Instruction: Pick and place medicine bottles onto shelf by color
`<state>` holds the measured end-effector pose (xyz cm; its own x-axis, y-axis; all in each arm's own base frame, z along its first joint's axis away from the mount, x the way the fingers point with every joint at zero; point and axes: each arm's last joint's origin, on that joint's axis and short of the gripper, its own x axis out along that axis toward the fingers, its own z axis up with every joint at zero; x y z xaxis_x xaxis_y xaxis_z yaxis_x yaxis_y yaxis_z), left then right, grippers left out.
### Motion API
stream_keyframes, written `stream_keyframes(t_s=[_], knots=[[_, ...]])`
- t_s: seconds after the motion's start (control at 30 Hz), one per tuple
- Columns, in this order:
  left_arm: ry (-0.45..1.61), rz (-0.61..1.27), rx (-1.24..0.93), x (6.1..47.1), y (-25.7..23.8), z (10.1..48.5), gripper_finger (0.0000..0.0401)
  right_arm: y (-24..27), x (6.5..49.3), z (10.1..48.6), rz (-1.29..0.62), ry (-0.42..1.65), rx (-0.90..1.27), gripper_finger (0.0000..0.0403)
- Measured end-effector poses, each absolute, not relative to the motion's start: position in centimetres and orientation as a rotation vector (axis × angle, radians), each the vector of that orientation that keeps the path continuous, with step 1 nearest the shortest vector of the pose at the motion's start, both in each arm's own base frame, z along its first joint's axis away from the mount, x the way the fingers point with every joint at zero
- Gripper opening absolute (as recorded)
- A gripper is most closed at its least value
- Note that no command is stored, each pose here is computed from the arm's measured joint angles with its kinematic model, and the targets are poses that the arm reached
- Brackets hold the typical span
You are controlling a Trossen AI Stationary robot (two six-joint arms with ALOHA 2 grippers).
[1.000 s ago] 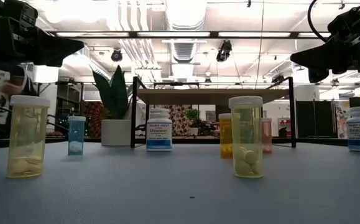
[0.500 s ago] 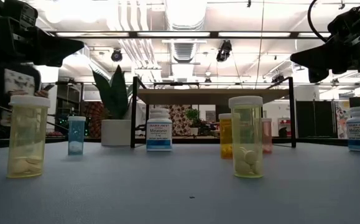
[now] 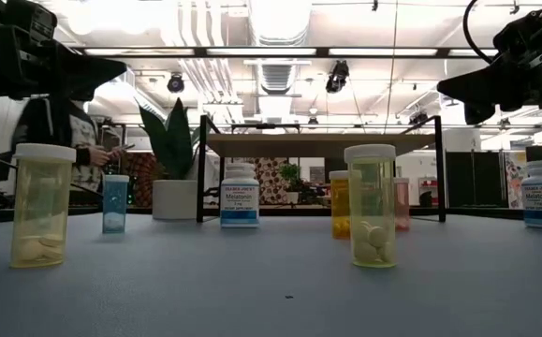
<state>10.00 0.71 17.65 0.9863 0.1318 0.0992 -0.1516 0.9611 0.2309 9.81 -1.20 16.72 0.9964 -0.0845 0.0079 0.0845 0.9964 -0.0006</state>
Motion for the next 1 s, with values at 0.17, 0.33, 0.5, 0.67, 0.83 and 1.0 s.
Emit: stream_keyframes(t_s=[0.17, 0.33, 0.5, 0.67, 0.83, 1.0], knots=[[-0.084, 0.144, 0.240, 10.0, 0.7, 17.7, 0.0003, -1.2, 9.8, 16.7, -0.085, -0.008, -0.001, 0.0009], [-0.083, 0.144, 0.244, 10.0, 0.7, 17.7, 0.0003, -1.2, 9.8, 16.8, -0.082, -0.018, 0.020, 0.0009], [-0.091, 0.145, 0.241, 10.0, 0.7, 17.7, 0.0003, -1.3, 9.8, 17.4, -0.112, -0.093, 0.170, 0.0009], [-0.123, 0.159, 0.237, 9.9, 0.7, 18.0, 0.0003, -1.3, 9.7, 18.1, -0.112, -0.156, 0.072, 0.0009], [-0.270, 0.121, -0.017, 9.7, 0.7, 19.3, 0.0003, -1.3, 9.6, 18.4, -0.114, -0.186, 0.030, 0.0009], [-0.341, 0.115, -0.052, 9.5, 0.7, 19.9, 0.0003, -1.3, 9.6, 18.4, -0.113, -0.183, 0.037, 0.0009]])
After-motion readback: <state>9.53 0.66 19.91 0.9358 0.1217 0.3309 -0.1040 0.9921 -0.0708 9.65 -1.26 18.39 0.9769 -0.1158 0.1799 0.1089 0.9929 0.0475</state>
